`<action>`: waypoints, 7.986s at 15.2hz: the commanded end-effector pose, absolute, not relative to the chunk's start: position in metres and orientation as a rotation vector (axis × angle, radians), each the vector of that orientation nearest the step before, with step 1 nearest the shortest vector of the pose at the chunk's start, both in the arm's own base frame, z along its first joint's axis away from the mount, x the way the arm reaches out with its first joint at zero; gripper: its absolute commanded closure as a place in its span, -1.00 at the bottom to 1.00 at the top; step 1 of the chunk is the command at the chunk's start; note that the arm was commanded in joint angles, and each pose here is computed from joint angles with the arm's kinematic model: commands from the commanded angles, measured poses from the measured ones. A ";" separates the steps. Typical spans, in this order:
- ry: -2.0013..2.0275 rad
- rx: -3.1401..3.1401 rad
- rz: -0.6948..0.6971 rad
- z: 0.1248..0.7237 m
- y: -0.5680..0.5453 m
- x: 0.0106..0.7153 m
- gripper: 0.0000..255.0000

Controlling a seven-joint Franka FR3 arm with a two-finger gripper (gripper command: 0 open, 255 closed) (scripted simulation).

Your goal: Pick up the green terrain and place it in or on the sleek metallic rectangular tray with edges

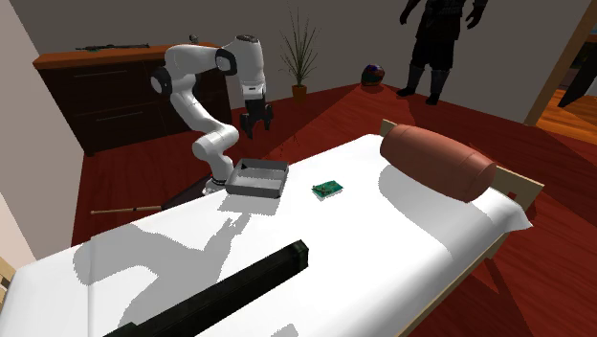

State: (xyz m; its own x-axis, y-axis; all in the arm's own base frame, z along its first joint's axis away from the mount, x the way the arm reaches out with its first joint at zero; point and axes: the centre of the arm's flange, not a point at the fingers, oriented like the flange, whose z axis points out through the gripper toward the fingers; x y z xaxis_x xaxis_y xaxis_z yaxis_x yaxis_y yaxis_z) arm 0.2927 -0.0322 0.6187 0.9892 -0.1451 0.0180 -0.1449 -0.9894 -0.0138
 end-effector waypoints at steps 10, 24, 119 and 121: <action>0.667 -3.073 -0.163 0.566 -0.002 0.384 -1.00; 1.329 -2.863 -0.365 0.499 -0.012 0.540 -1.00; 1.421 -2.820 -0.393 0.503 -0.126 0.310 1.00; 1.421 -2.820 -0.393 0.503 -0.126 0.310 -1.00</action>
